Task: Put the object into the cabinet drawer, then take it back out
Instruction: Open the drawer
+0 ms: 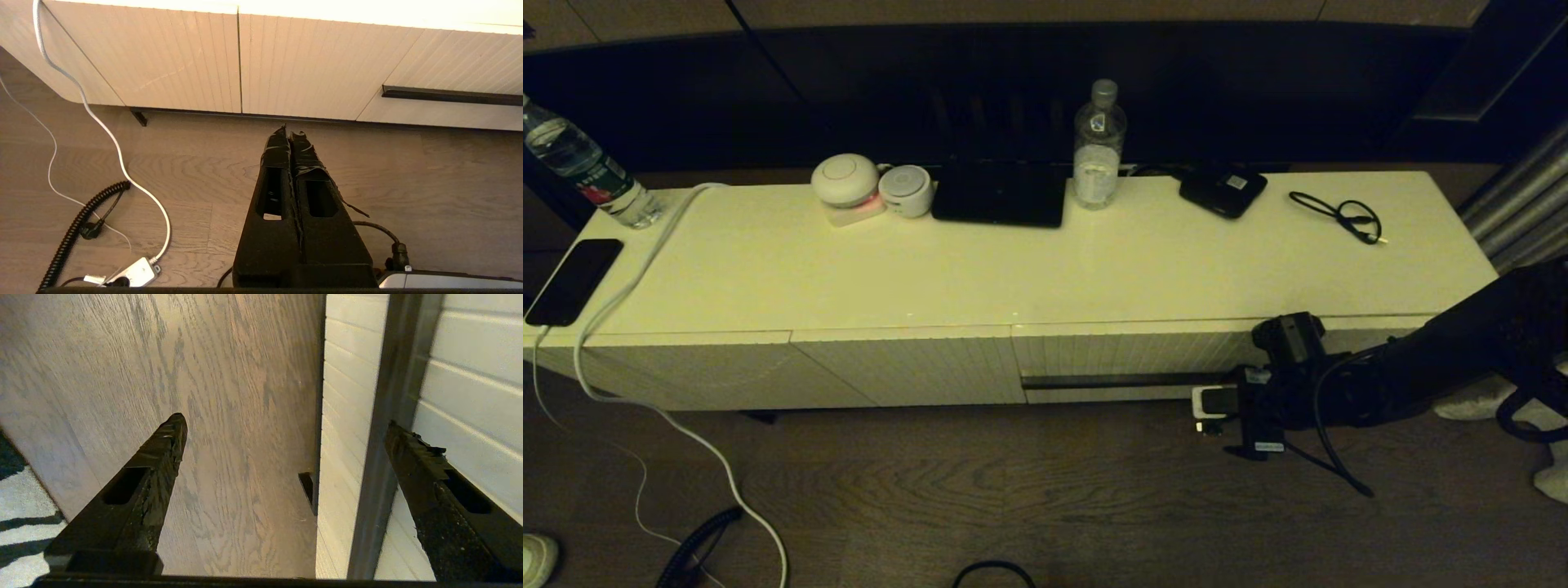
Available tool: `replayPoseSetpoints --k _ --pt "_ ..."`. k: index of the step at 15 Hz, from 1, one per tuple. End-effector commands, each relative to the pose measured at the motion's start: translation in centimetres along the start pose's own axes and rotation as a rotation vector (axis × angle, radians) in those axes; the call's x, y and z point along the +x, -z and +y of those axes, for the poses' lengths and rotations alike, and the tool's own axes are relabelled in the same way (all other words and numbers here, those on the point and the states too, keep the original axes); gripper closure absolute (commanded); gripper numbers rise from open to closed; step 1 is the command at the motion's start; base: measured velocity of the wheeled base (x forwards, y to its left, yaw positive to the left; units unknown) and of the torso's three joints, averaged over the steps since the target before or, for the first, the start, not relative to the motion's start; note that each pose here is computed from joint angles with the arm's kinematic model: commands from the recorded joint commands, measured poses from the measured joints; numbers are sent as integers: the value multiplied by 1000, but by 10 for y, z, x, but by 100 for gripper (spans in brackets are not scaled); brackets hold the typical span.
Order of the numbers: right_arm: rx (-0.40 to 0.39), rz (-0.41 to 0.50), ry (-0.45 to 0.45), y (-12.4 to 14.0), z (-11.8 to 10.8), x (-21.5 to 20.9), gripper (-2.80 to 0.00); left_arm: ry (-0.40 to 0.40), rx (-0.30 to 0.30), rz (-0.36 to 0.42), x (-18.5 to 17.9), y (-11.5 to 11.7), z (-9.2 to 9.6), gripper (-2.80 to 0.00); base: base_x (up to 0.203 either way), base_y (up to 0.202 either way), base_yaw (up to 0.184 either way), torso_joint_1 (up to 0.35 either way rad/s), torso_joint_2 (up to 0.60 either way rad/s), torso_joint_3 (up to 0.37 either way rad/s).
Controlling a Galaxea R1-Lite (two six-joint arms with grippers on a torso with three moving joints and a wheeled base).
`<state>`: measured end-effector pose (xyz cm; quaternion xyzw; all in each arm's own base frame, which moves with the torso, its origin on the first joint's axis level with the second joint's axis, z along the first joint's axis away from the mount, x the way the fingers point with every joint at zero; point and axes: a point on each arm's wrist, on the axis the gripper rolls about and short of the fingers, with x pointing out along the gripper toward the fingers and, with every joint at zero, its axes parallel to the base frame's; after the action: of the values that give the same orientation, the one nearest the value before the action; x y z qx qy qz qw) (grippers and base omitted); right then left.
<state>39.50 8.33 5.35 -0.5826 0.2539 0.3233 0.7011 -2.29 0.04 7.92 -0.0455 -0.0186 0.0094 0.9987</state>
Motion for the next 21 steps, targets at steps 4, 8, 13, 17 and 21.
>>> replayPoseSetpoints --k 4,8,13,17,21 --pt "1 2 43 5 -7 13 -280 -1 -1 -2 0 0 0 0 0 0 0 0 0 0" --pt "2 1 60 6 -13 14 -280 -1 -1 -2 0 0 0 0 0 0 0 0 0 0" --pt "6 -3 81 5 -20 21 -280 -1 -1 -2 0 0 0 0 0 0 0 0 0 0" --pt "8 4 66 8 -16 24 -280 -1 -1 -2 0 0 0 0 0 0 0 0 0 0" --pt "12 8 38 10 -9 26 -280 0 -1 -1 0 0 0 0 0 0 0 0 0 0"
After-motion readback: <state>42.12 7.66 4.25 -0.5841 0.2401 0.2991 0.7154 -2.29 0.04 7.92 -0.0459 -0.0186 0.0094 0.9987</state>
